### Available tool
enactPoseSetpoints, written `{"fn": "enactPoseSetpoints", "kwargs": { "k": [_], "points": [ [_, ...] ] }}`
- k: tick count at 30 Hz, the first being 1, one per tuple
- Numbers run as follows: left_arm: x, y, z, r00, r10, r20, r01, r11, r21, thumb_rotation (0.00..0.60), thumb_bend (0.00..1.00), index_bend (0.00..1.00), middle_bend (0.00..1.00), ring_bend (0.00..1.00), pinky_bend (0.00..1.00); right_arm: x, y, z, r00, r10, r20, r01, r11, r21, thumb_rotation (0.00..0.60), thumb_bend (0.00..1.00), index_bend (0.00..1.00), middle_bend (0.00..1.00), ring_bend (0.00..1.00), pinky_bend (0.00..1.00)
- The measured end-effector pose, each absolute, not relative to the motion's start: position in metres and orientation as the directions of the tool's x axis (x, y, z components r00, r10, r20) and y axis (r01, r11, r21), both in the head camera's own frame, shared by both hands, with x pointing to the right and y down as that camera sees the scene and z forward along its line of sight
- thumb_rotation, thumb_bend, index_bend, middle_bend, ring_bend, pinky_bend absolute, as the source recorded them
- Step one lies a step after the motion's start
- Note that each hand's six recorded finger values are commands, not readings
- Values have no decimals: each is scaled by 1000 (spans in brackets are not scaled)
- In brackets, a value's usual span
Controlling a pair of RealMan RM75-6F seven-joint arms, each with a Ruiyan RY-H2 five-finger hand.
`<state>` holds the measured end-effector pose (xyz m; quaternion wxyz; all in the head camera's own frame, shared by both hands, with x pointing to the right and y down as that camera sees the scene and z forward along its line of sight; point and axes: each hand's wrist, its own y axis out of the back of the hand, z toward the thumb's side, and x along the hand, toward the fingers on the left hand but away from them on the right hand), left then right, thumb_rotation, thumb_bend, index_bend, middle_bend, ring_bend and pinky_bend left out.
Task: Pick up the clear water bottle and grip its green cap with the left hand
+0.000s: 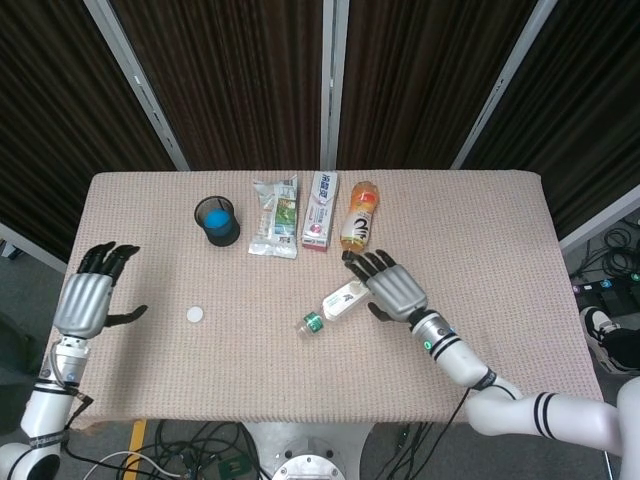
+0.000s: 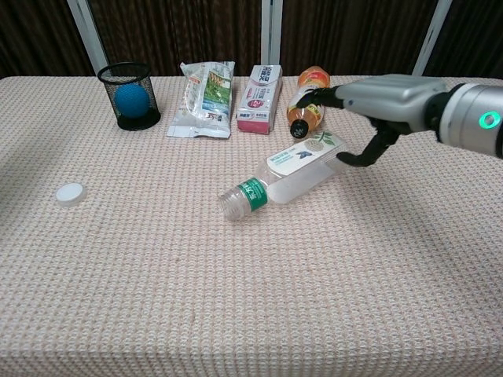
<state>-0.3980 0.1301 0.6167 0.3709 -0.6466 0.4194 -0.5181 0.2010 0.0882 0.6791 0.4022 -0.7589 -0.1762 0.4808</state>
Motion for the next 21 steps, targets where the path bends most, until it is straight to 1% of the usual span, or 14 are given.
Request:
{"fn": "enactPoseSetpoints", "kwargs": {
  "k": [3,6,8,10,12,15,18,21],
  "points": [
    [-437,138,609,21,-939,342,-122,-342,-932,600,135,162,136,82,96,240,81,656,428,732,-530,-58,-563,-824,600,377,0,128,0,47],
    [-469,154,600,-55,-944,327,-111,-319,-941,600,131,182,137,82,89,283,82,633,371,804,-464,30,-510,-860,600,384,0,136,0,57],
    [-485,166,595,-92,-941,325,-122,-314,-942,600,126,186,137,82,88,315,87,617,331,841,-427,85,-478,-874,600,386,0,133,0,56],
    [-498,181,590,-128,-934,334,-126,-318,-940,600,126,187,137,82,87,341,96,605,301,863,-406,126,-458,-880,600,386,0,130,0,44],
    [-502,193,587,-142,-927,347,-118,-333,-936,600,126,187,137,82,87,370,111,592,266,880,-393,165,-444,-881,600,386,0,127,0,28],
    [-496,207,583,-139,-921,365,-113,-352,-929,600,125,186,137,82,87,403,134,577,218,899,-379,192,-421,-887,600,386,0,125,0,18],
    [-486,218,575,-131,-924,358,-106,-346,-932,600,125,187,137,82,87,421,149,563,183,917,-353,203,-387,-899,600,386,0,130,0,12],
    [-476,228,569,-122,-929,350,-105,-338,-935,600,125,186,137,82,87,429,160,554,172,928,-332,205,-363,-909,600,386,0,135,0,11]
  ]
}}
